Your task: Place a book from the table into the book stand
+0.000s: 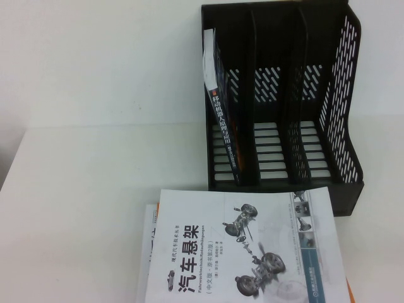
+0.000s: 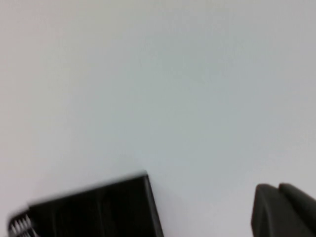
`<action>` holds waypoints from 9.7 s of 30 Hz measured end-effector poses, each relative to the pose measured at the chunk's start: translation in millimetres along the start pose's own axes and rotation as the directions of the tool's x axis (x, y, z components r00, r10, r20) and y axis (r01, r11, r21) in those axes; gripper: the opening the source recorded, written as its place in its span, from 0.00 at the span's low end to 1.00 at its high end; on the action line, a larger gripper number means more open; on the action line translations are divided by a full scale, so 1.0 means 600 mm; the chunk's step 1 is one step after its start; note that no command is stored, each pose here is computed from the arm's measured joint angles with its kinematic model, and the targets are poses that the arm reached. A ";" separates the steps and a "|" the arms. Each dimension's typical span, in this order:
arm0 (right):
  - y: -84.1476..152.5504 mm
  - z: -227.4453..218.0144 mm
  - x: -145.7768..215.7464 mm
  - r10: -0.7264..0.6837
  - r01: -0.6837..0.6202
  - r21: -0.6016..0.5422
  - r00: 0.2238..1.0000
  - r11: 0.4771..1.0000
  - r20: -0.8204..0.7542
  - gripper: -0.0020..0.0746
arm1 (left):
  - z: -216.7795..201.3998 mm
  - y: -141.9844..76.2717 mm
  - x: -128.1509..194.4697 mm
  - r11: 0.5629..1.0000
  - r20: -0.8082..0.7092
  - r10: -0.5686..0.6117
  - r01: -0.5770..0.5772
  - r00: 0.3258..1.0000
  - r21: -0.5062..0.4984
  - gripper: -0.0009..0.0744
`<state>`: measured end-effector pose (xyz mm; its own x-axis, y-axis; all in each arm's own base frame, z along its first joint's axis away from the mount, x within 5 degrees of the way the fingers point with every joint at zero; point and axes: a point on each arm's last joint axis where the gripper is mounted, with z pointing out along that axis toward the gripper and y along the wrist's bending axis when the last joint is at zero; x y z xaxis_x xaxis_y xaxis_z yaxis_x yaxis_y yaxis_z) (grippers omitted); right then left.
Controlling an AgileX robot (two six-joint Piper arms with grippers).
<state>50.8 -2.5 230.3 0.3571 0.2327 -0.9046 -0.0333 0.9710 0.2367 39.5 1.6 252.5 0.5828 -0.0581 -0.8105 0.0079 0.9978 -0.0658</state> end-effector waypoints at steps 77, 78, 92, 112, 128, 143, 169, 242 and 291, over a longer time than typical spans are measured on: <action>0.104 0.219 0.182 -0.056 -0.337 -0.058 0.016 0.940 -0.998 0.02 | 0.206 -0.090 0.164 0.843 -0.937 -0.333 0.414 -0.102 -0.345 0.01; 0.104 0.219 0.182 -0.056 -0.336 -0.058 0.018 0.940 -0.998 0.02 | 0.206 -0.090 0.164 0.839 -0.935 -0.339 0.417 -0.103 -0.350 0.01; 0.103 0.224 0.182 -0.066 -0.328 -0.081 0.057 0.941 -0.996 0.02 | 0.214 -0.098 0.159 0.787 -0.915 -0.389 0.479 -0.102 -0.388 0.01; 0.111 0.234 0.213 -0.032 -0.410 -0.038 0.022 0.911 -0.999 0.02 | 0.212 -0.100 0.158 0.790 -0.924 -0.369 0.488 -0.105 -0.371 0.01; 0.135 0.261 0.247 -0.036 -0.455 -0.019 -0.030 0.890 -0.999 0.03 | 0.218 -0.094 0.161 0.806 -0.924 -0.380 0.471 -0.052 -0.358 0.01; 0.160 0.272 0.251 -0.117 -0.391 -0.079 -0.074 0.917 -0.990 0.03 | 0.218 -0.056 0.161 0.815 -0.913 -0.400 0.424 -0.084 -0.396 0.01; 0.178 0.296 0.247 -0.149 -0.395 -0.117 -0.050 0.911 -0.988 0.03 | 0.214 -0.003 0.272 0.621 -0.792 -0.404 0.498 -0.458 -0.605 0.71; 0.227 0.294 0.264 -0.219 -0.479 -0.140 -0.111 0.867 -0.969 0.03 | 0.208 0.006 0.336 0.549 -0.737 -0.452 0.494 -0.503 -0.674 0.63; 0.182 0.327 0.206 -0.300 -0.231 -0.271 -0.101 0.934 -0.948 0.03 | 0.234 0.006 0.331 0.444 -0.787 -0.353 0.650 -0.506 -0.617 0.18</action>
<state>274.3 121.8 214.1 -0.9114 -0.2637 -0.3159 -0.3670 0.8681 0.3342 269.1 -1.9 173.1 -0.9372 -0.3480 -0.0247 -0.1190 0.3856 -0.9150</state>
